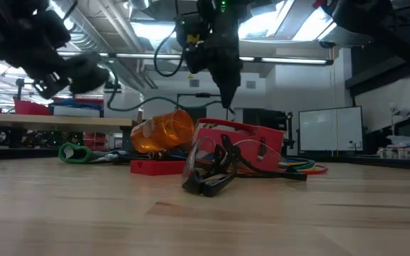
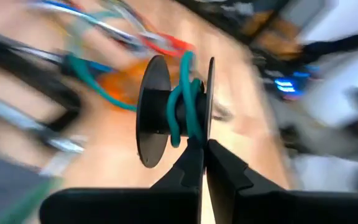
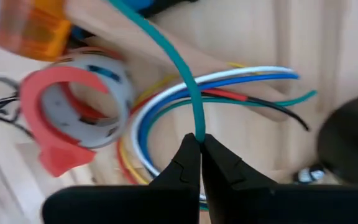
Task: Coil cords
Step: Uncoil the green wire from the spool
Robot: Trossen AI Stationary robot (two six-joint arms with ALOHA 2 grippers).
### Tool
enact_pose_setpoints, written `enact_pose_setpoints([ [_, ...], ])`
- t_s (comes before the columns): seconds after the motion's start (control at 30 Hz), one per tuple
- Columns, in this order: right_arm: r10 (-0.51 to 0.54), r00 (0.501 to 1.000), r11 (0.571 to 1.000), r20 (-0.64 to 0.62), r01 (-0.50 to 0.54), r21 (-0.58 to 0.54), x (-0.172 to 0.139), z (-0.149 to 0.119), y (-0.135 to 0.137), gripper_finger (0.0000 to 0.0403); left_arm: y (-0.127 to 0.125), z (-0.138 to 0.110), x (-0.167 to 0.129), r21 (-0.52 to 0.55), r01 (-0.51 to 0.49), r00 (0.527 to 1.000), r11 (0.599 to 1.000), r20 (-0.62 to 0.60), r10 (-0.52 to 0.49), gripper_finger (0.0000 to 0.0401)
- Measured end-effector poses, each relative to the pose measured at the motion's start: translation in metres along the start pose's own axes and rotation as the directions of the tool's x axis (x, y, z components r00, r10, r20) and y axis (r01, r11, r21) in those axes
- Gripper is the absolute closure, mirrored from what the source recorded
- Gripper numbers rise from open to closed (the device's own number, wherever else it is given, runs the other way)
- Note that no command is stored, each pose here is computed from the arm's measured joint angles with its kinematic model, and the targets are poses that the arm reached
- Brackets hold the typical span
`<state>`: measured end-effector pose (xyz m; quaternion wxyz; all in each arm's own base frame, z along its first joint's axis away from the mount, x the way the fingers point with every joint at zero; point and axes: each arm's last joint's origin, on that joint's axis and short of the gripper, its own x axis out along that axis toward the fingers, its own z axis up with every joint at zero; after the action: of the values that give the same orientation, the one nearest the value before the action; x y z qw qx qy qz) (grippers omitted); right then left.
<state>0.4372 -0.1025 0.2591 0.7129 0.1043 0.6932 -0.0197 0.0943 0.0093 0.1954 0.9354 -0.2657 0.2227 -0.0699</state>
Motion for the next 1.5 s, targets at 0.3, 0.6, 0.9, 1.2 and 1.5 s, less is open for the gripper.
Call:
enact_pose_setpoints([
  [0.3, -0.098, 0.992, 0.995, 0.083, 0.096, 0.029, -0.002, 0.007, -0.017, 0.04, -0.008, -0.001, -0.001, -0.296, 0.227, 0.959, 0.928, -0.095, -0.266, 0.0401],
  [0.6, -0.062, 0.943, 0.998, 0.326, 0.061, 0.01, -0.007, 0.031, -0.017, 0.04, -0.03, 0.035, -0.012, 0.083, 0.448, 0.869, 0.89, 0.196, -0.455, 0.0401],
  [0.9, 0.062, 0.895, 0.998, 0.441, -0.065, -0.008, -0.012, 0.042, -0.013, 0.04, -0.054, 0.059, -0.039, 0.571, 0.366, 0.653, 0.735, 0.405, -0.64, 0.0401],
  [1.2, 0.177, 0.877, 0.983, 0.446, -0.181, -0.033, -0.011, 0.043, -0.007, 0.04, -0.055, 0.061, -0.041, 0.668, 0.227, 0.633, 0.709, 0.452, -0.629, 0.0401],
  [1.5, 0.26, 0.905, 0.965, 0.337, -0.255, -0.06, 0.015, 0.039, 0.019, 0.0401, -0.06, 0.066, -0.05, 0.763, 0.035, 0.548, 0.645, 0.525, -0.651, 0.0401],
])
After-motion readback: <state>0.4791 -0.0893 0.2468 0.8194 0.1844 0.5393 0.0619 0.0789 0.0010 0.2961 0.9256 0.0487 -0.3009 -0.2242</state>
